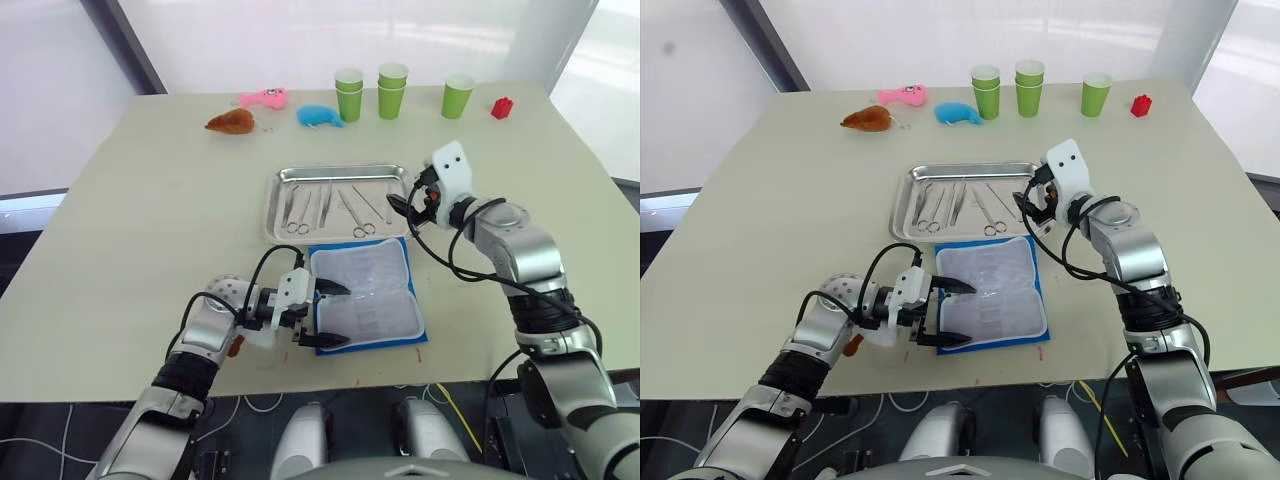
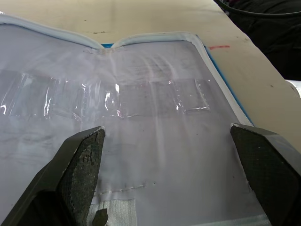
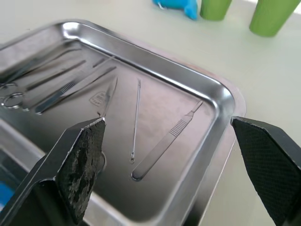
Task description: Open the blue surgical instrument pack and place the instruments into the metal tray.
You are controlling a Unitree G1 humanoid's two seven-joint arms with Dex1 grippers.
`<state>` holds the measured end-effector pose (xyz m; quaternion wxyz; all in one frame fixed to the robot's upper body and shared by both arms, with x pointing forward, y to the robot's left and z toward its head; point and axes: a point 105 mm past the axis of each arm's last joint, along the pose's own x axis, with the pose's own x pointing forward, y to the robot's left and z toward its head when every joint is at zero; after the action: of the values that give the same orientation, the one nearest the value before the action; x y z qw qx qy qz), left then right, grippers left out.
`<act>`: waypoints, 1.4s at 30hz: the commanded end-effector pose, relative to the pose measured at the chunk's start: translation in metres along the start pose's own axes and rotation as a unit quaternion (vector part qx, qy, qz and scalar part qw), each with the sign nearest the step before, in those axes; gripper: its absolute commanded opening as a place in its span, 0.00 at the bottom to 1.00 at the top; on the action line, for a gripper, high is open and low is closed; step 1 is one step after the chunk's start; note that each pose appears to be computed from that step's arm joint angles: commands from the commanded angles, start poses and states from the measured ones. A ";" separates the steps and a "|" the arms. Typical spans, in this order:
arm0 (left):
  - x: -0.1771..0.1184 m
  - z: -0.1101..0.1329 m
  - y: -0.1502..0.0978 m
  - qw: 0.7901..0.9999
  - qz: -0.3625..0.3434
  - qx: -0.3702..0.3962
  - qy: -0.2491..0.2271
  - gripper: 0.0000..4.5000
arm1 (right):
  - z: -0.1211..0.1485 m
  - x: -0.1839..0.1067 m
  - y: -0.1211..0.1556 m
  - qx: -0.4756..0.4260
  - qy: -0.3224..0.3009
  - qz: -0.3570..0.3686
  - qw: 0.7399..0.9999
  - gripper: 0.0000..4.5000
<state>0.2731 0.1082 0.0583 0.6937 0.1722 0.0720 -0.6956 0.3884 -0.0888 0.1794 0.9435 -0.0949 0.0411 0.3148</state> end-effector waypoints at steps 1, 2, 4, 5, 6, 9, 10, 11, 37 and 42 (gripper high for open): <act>-0.001 0.003 -0.005 0.999 -0.006 -0.026 -0.021 1.00 | 0.034 -0.018 0.006 -0.009 -0.111 0.035 0.993 0.99; -0.002 0.009 -0.003 0.999 -0.002 -0.022 -0.030 1.00 | 0.036 -0.023 0.007 -0.006 -0.131 0.040 0.991 0.99; -0.005 0.022 0.002 0.999 0.007 -0.015 -0.051 1.00 | 0.032 -0.032 0.008 -0.012 -0.141 0.049 0.989 0.99; -0.007 0.030 0.004 0.998 0.015 -0.012 -0.066 1.00 | 0.030 -0.036 0.008 -0.014 -0.148 0.050 0.988 0.99; -0.010 0.037 0.006 0.997 0.021 -0.011 -0.079 1.00 | 0.029 -0.040 0.007 -0.015 -0.153 0.051 0.987 0.99; -0.022 0.060 0.012 0.992 0.046 -0.010 -0.120 1.00 | 0.021 -0.054 0.008 -0.017 -0.166 0.065 0.984 0.99; -0.025 0.065 0.014 0.990 0.054 -0.011 -0.130 1.00 | 0.018 -0.057 0.008 -0.020 -0.166 0.068 0.984 0.99; -0.028 0.069 0.015 0.988 0.062 -0.014 -0.139 1.00 | 0.016 -0.060 0.008 -0.019 -0.165 0.071 0.984 0.99; -0.226 -0.029 -0.059 0.892 0.405 -0.199 0.016 1.00 | -0.090 -0.232 -0.026 0.041 -0.052 0.052 0.996 0.99; -0.235 -0.047 -0.072 0.867 0.449 -0.210 0.057 1.00 | -0.099 -0.257 -0.031 0.055 -0.031 0.033 0.997 0.99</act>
<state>0.2017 0.3382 0.0788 0.9363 0.0490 0.1805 -0.2974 0.2039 -0.2772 0.1109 0.9352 -0.0176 0.0520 0.3499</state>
